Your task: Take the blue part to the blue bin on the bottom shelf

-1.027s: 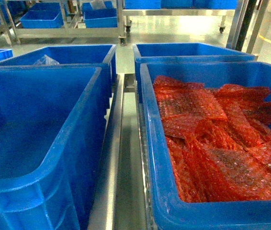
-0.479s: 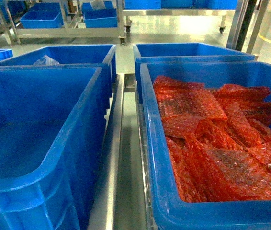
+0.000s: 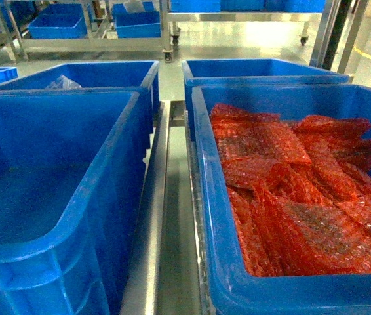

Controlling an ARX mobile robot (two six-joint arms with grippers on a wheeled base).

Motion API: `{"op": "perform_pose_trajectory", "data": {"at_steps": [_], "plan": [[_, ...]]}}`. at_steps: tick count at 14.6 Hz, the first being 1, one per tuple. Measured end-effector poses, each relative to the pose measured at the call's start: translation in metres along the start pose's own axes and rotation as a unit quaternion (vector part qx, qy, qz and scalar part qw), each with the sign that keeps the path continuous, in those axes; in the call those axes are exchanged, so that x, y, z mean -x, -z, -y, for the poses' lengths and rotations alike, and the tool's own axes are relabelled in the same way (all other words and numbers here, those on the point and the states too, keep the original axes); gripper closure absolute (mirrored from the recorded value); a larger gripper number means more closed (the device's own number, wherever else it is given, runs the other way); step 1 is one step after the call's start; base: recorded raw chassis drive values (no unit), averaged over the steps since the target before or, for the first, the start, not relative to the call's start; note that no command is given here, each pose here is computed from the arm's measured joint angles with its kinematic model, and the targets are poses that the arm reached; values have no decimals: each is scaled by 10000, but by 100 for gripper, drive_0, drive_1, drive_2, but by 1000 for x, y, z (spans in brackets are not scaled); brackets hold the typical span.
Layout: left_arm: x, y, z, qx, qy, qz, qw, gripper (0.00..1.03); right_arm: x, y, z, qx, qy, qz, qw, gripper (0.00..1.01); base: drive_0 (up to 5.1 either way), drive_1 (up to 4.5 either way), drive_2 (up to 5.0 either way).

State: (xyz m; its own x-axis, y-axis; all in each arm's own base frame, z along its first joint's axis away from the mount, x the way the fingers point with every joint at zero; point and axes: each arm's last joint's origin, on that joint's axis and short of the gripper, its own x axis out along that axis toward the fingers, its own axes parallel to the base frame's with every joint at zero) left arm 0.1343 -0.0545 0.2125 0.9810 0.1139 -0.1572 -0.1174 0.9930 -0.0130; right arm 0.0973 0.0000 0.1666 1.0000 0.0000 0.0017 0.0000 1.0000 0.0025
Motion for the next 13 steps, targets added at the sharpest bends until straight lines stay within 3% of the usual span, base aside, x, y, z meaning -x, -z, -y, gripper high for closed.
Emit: {"op": "perform_pose_trajectory", "data": {"at_steps": [4, 5, 6, 7, 9, 10, 12, 13], "plan": [[0, 0, 0, 0, -2, 0, 10000, 60, 0, 0, 0, 0, 0, 0, 10000, 3, 0, 0, 0], [-1, 3, 2, -140, -424, -66, 9990, 60, 0, 0, 0, 0, 0, -2, 10000, 3, 0, 0, 0], [-9, 6, 2, -155, -709, -138, 9973, 60, 0, 0, 0, 0, -2, 4, 10000, 3, 0, 0, 0], [-25, 4, 1, 23, -821, -155, 9965, 60, 0, 0, 0, 0, 0, 0, 10000, 3, 0, 0, 0], [-65, -13, 2, 406, -731, 68, 9965, 60, 0, 0, 0, 0, 0, 0, 10000, 3, 0, 0, 0], [-87, -20, 5, 503, -803, 163, 9954, 48, 0, 0, 0, 0, 0, 0, 10000, 3, 0, 0, 0], [-93, -6, 8, 333, -833, -165, 9958, 24, 0, 0, 0, 0, 0, 0, 10000, 3, 0, 0, 0], [-93, -7, 7, 360, -840, -114, 9958, 11, 0, 0, 0, 0, 0, 0, 10000, 3, 0, 0, 0]]}}
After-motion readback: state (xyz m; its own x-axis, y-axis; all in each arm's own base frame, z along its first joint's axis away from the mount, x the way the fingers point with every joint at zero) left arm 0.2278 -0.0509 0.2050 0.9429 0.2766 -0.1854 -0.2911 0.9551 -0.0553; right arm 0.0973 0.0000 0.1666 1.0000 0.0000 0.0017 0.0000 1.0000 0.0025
